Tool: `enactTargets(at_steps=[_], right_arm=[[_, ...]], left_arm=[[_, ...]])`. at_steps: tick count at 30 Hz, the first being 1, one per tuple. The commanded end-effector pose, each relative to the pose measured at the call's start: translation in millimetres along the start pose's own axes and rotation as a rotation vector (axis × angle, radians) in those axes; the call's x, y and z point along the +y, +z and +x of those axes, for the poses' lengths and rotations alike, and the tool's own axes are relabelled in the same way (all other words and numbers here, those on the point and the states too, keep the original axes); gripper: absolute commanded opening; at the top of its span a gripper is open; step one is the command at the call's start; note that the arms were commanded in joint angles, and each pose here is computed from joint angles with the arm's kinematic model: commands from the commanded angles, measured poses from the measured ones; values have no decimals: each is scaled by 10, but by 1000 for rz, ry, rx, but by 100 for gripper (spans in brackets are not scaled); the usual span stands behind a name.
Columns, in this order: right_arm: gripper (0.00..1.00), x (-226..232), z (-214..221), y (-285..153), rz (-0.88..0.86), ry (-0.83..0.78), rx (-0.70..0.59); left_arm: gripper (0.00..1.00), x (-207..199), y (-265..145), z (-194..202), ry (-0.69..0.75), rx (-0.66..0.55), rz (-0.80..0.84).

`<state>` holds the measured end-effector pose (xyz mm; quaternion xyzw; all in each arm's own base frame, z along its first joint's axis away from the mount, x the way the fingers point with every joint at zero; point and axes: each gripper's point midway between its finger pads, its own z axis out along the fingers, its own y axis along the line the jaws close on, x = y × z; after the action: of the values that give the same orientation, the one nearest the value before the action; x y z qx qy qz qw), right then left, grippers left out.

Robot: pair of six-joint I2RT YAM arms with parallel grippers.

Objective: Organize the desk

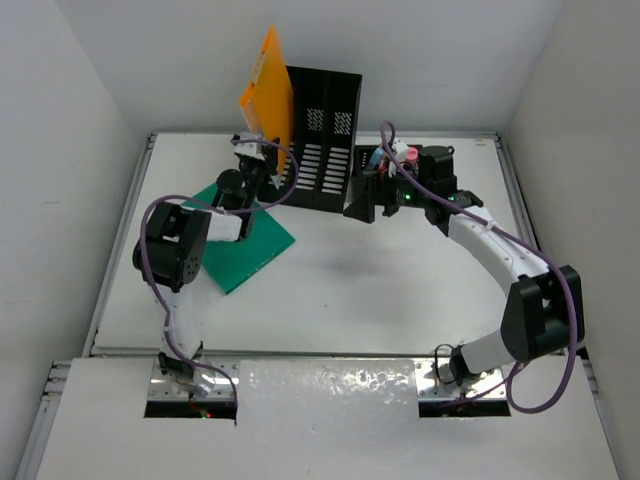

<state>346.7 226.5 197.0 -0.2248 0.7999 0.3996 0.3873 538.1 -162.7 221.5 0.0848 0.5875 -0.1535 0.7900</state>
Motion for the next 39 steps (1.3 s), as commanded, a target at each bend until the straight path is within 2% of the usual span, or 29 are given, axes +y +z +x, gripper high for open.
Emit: enactTargets(at_steps=[1, 19, 25, 30, 32, 33, 34, 36, 37, 39], right_arm=[[99, 53, -99, 1, -30, -27, -35], [99, 79, -99, 54, -66, 4, -40], [99, 69, -84, 53, -64, 8, -39], [99, 70, -65, 60, -66, 9, -34], [99, 59, -57, 61, -65, 10, -33], [99, 65, -55, 64, -66, 11, -32], [99, 65, -58, 61, -68, 10, -33], [99, 71, -52, 66, -71, 12, -31], [99, 66, -50, 66, -71, 17, -30], [99, 81, -56, 68, -75, 20, -31]], left_arm=[[0, -45, 34, -656, 46, -289, 17], [0, -7, 214, -736, 64, -316, 6], [0, 11, 261, -545, 59, -267, 2], [0, 29, 218, -272, -13, -164, -14], [8, 46, 157, -200, -23, -138, -26], [13, 48, 134, -189, -22, -133, -28], [23, 59, 95, -171, -22, -126, -32], [31, 54, 75, -198, -26, -129, -35], [49, 54, 73, -272, -25, -140, -34], [52, 40, 90, -324, -21, -135, -30]])
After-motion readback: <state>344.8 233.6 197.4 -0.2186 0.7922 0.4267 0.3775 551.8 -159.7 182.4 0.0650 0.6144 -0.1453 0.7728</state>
